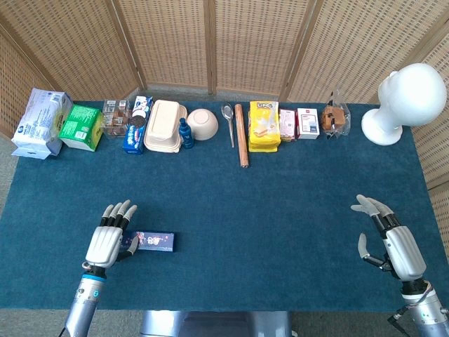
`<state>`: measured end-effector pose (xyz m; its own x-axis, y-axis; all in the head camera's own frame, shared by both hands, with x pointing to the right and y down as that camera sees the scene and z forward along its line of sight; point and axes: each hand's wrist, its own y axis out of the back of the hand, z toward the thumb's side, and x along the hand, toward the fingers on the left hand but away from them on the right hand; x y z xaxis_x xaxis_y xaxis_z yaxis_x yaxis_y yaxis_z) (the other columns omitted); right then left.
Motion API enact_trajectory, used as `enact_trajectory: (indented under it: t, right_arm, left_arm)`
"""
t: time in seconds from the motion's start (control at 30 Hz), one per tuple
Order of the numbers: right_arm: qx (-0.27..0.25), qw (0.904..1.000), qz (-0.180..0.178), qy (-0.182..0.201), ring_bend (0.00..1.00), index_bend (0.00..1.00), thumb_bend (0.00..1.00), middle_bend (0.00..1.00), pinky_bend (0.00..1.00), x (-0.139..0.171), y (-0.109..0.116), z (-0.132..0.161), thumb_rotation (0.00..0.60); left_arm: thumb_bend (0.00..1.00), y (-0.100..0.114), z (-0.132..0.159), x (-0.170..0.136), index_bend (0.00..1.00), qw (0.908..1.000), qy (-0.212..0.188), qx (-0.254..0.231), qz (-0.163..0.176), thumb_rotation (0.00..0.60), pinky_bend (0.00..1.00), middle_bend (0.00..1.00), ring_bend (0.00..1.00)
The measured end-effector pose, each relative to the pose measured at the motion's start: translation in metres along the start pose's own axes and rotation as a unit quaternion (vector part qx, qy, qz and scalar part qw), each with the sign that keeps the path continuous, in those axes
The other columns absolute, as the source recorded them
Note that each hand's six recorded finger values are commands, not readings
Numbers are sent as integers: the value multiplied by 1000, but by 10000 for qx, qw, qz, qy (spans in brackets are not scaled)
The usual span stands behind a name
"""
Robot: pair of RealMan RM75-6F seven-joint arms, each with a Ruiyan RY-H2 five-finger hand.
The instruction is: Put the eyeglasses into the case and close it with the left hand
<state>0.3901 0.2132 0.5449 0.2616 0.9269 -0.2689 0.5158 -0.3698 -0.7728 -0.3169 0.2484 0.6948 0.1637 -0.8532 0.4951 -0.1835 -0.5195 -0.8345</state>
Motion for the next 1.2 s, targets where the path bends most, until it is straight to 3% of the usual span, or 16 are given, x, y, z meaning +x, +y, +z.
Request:
enact_trajectory:
  t: [0.4, 0.73, 0.93, 1.07, 1.2]
  right_arm:
    - [-15, 10000, -2, -29, 133, 20, 664, 263, 147, -1, 0, -1, 387]
    - [55, 10000, -17, -64, 134, 19, 666, 263, 147, -4, 2, 1, 390]
    - [121, 9999, -13, -118, 133, 19, 667, 263, 147, -6, 4, 1, 388]
    - [155, 9997, -32, -168, 133, 19, 666, 263, 146, -7, 6, 0, 387]
    - [163, 9997, -61, -189, 133, 18, 666, 263, 147, -8, 7, 2, 388]
  left_arm:
    - [394, 9, -7, 7, 0, 9996, 101, 235, 82, 431, 0, 0, 0]
    - [386, 42, 1, 3, 0, 9998, -139, 23, 136, 401, 0, 0, 0]
    - [322, 58, 0, -13, 0, 9991, -301, 125, -263, 311, 0, 0, 0]
    - [276, 61, -7, -25, 57, 9959, -358, 518, -654, 284, 0, 0, 0]
    - [270, 58, -10, -31, 51, 9880, -380, 1028, -1084, 286, 0, 0, 0]
